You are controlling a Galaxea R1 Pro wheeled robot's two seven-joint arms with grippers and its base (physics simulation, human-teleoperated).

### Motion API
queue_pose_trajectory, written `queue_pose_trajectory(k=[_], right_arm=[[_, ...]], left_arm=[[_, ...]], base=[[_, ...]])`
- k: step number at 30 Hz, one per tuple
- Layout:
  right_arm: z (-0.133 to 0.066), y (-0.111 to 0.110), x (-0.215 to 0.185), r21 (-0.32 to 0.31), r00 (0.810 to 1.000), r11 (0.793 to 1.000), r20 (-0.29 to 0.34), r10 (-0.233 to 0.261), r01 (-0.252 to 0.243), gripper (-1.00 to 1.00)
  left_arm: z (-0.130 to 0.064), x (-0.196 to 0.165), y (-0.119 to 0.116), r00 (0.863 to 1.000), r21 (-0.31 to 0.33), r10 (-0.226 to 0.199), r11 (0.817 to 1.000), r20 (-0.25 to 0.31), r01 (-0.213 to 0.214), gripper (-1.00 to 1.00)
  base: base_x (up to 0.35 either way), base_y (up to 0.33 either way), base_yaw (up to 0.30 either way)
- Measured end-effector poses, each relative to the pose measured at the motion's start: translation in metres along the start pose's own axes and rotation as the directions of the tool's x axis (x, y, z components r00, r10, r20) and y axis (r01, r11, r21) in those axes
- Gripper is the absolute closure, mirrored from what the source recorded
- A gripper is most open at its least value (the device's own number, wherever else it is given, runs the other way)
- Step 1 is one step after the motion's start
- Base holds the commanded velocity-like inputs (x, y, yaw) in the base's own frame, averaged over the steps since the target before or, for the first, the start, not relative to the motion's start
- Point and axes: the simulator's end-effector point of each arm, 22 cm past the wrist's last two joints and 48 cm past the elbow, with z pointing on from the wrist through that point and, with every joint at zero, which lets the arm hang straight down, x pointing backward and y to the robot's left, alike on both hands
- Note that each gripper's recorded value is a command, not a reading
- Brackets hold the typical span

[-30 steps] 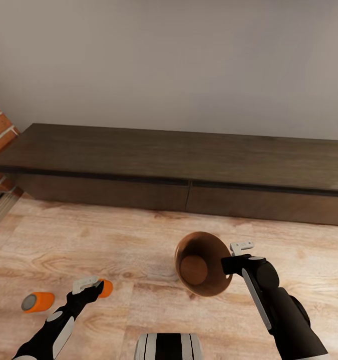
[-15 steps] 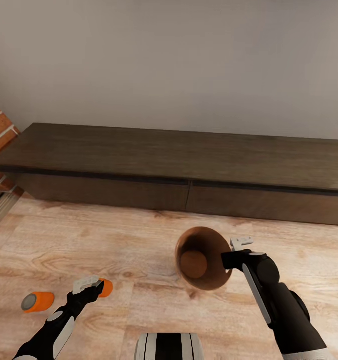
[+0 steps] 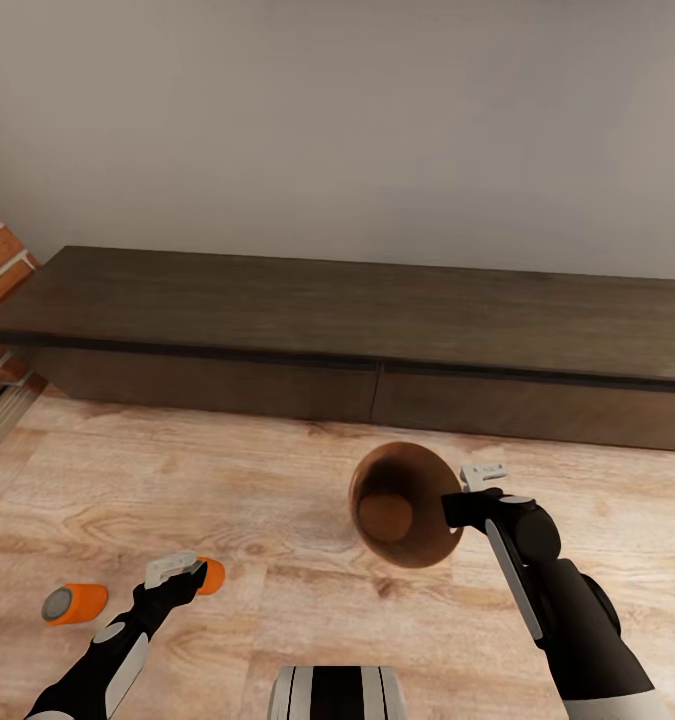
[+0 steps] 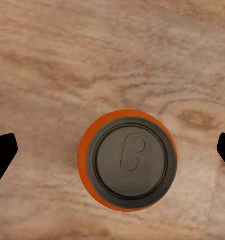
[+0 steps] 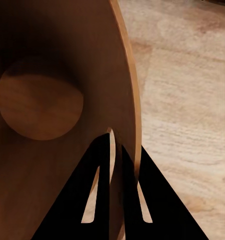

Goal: Put the three can of soda from the living room inside the tash can in the kitchen.

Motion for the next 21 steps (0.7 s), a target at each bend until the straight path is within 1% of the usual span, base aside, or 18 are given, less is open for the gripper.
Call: queue_pose_trajectory(k=[7,13,21], right_arm=[[0.0,0.001,-0.001,-0.004,1.0,1.0,0.002,0.002,-0.002,1.0],[0.011,0.001,0.008,0.003,1.0,1.0,0.001,0.001,-0.001,1.0],[0.012,0.002,0.009,0.001,1.0,1.0,0.001,0.002,-0.002,1.0]], left_arm=[[0.0,0.0,-0.001,1.0,0.001,0.001,1.0,0.0,-0.001,-1.0],[0.01,0.01,0.001,1.0,0.001,0.0,1.0,0.0,0.0,-1.0],[0.011,0.012,0.001,1.0,0.002,0.001,1.0,-0.001,-0.001,-1.0]], base=[[0.0,0.0,0.0],[0.0,0.0,0.0],[0.0,0.0,0.0]])
